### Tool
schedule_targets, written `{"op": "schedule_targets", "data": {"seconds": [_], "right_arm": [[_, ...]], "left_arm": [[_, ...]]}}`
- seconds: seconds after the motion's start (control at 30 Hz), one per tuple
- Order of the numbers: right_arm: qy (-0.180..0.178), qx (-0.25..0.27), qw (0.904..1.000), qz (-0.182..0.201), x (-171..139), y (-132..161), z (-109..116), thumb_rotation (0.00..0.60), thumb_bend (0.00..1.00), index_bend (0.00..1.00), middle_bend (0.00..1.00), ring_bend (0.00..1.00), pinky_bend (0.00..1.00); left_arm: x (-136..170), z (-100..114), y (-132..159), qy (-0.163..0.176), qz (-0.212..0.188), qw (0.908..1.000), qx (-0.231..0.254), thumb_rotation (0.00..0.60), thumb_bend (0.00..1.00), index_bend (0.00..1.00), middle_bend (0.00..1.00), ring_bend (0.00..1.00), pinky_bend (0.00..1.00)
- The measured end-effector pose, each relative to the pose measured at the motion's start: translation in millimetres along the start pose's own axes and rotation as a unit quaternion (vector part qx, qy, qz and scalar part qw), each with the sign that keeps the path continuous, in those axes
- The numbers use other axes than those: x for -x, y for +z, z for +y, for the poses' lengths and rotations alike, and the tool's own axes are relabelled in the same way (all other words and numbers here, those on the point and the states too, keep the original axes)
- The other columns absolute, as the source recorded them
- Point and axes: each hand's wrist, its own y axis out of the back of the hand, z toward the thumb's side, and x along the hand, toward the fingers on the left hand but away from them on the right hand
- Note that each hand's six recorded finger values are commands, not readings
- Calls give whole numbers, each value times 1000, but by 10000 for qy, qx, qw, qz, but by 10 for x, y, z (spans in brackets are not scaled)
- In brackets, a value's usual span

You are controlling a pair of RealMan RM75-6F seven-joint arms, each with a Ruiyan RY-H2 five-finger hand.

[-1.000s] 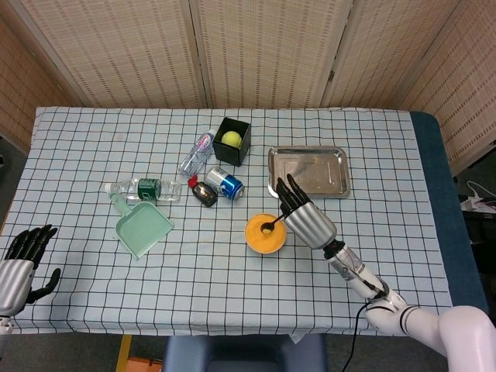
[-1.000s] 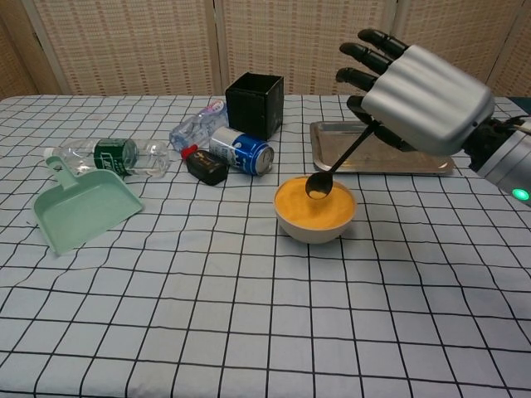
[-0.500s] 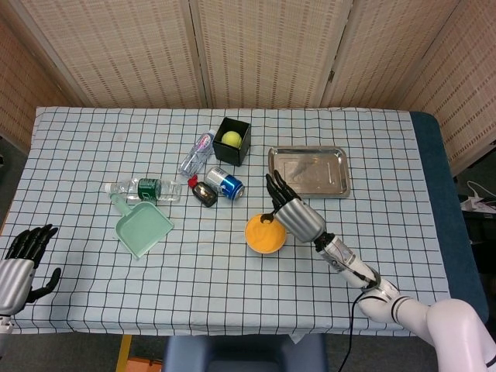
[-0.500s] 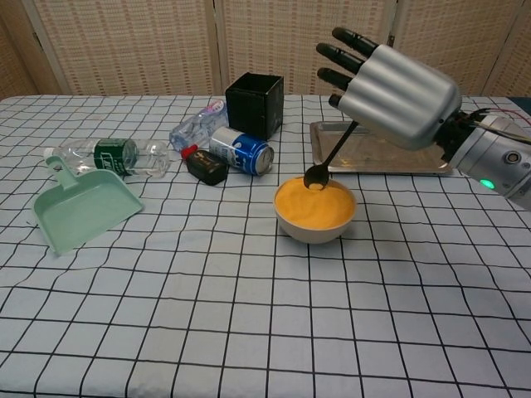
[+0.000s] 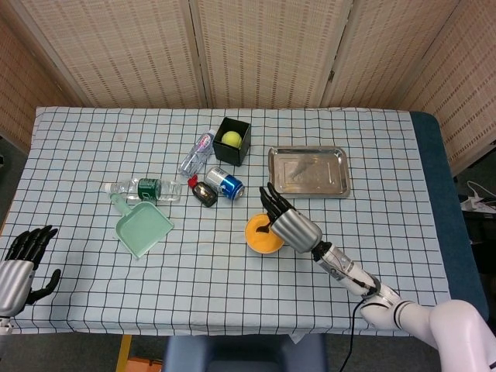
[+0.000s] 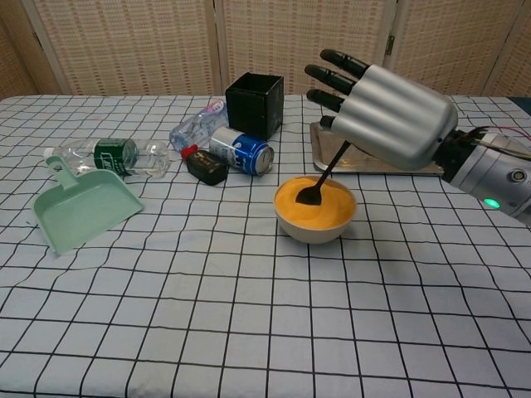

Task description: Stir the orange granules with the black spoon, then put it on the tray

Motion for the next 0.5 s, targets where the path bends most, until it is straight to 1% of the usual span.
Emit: {"op": "schedule_targets", "data": {"seconds": [0.2, 0.33, 0.5], "right_arm": [[-68, 357, 9992, -181, -68, -81, 72, 600, 343, 844, 200, 0, 59], [-77, 333, 9990, -291, -117, -184, 79, 600, 343, 844, 200, 0, 59], [-97, 271, 9993, -228, -160, -194, 97, 600, 343, 844, 200, 0, 59]], "left_arm": [[-17, -4, 22, -8, -21, 10000, -9, 600, 450, 0, 14, 0, 55], [-13, -6, 23, -12, -25, 10000, -11, 600, 450, 0, 14, 0, 55], [-12, -18, 33, -26, -38, 10000, -15, 600, 450, 0, 13, 0, 55]]}}
